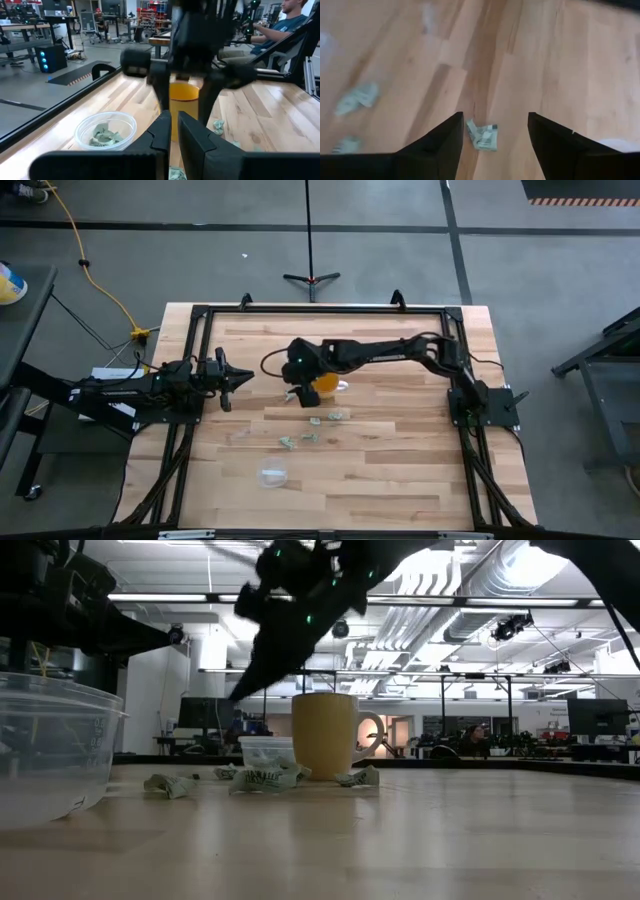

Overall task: Pick and place items into bin
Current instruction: Put the light green stevia packet into the top transparent bin

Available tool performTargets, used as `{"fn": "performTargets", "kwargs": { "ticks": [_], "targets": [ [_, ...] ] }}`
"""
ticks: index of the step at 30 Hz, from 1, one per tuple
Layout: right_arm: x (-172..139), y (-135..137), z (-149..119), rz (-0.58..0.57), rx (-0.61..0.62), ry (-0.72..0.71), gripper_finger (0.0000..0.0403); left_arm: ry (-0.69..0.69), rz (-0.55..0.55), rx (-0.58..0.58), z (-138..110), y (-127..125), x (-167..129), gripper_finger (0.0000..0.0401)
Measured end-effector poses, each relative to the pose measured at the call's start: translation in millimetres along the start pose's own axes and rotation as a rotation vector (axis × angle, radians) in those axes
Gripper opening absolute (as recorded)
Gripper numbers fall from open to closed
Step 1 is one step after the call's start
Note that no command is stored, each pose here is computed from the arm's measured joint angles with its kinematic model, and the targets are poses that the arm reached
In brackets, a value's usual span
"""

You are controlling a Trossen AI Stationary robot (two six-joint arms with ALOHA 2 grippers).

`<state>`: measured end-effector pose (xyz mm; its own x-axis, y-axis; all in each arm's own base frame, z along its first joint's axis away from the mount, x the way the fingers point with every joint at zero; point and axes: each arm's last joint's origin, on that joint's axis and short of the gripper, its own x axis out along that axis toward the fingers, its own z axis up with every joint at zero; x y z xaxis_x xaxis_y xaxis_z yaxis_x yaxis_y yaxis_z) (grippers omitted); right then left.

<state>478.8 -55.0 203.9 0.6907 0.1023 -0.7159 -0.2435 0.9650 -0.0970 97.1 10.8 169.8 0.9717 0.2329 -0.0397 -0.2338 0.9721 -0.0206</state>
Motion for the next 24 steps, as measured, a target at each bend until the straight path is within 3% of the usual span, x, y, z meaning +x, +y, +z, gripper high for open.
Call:
{"fn": "performTargets", "kwargs": {
  "ticks": [4, 24],
  "targets": [
    [18, 3, -11, -0.008, -0.004, 0.046, 0.0214, 0.0, 0.0, 0.0, 0, 0, 0, 0.0067],
    [31, 26, -5, -0.054, -0.107, 0.041, 0.0209, -0.001, 0.001, 0.0, 0, 0, 0, 0.0067]
  ]
}}
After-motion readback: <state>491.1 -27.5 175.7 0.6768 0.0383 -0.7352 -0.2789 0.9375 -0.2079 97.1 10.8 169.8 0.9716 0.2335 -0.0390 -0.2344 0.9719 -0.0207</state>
